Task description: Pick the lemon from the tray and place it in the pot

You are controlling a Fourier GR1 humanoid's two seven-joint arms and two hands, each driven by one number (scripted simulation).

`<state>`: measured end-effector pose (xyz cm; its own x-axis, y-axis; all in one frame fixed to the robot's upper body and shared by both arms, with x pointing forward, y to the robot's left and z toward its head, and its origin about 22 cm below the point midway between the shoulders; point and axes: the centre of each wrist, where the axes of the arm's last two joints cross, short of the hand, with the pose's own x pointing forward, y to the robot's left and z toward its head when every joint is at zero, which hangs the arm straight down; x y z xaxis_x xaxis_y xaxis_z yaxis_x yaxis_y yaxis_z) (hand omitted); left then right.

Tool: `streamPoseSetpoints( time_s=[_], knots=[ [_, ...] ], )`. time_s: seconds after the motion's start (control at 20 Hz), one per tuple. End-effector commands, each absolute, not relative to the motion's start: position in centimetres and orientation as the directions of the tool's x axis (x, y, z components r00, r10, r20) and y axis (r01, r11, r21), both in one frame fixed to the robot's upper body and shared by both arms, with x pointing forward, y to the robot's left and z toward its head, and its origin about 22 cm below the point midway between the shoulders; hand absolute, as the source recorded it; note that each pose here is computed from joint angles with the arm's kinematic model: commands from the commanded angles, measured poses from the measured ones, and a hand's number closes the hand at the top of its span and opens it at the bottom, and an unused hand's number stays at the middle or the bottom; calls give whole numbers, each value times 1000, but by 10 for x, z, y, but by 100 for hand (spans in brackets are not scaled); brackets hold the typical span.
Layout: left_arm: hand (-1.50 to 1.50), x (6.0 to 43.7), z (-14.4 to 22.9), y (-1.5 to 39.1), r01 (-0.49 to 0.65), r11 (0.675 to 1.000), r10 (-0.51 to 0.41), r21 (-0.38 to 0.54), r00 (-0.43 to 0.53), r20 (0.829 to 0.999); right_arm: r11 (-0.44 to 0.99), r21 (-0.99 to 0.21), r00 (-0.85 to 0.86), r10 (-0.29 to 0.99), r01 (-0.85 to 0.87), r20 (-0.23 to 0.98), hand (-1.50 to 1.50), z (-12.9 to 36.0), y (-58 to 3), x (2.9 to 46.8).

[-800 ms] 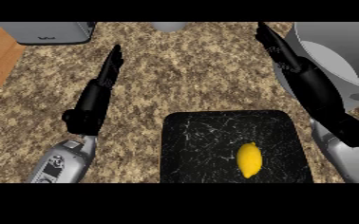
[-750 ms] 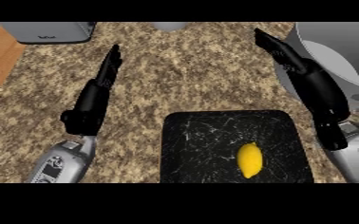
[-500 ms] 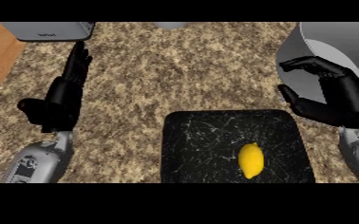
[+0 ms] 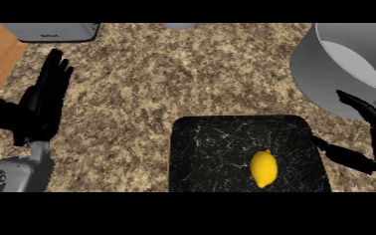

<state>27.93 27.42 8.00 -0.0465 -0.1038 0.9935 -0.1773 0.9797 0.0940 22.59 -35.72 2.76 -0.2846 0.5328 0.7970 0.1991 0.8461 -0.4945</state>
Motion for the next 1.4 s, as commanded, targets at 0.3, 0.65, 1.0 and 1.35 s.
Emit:
streamPoseSetpoints(
  time_s=[0.3, 0.65, 1.0, 1.35],
  knots=[
    [0, 281, 95, 278, -197, 977, -89, 77, -55, 995, 750, -657, -189, 636, -77, 749, -150, 84, -339, 188],
    [0, 280, 86, 275, -166, 983, -86, 79, -36, 996, 497, -801, -99, 827, -333, 554, -150, 124, -303, 192],
    [0, 276, 74, 270, -154, 984, -93, 88, -28, 995, 380, -773, -25, 890, -508, 455, -150, 128, -249, 196],
    [0, 277, 85, 271, -178, 981, -87, 78, -45, 995, 421, -742, 15, 874, -522, 485, -150, 109, -229, 207]
  ],
)
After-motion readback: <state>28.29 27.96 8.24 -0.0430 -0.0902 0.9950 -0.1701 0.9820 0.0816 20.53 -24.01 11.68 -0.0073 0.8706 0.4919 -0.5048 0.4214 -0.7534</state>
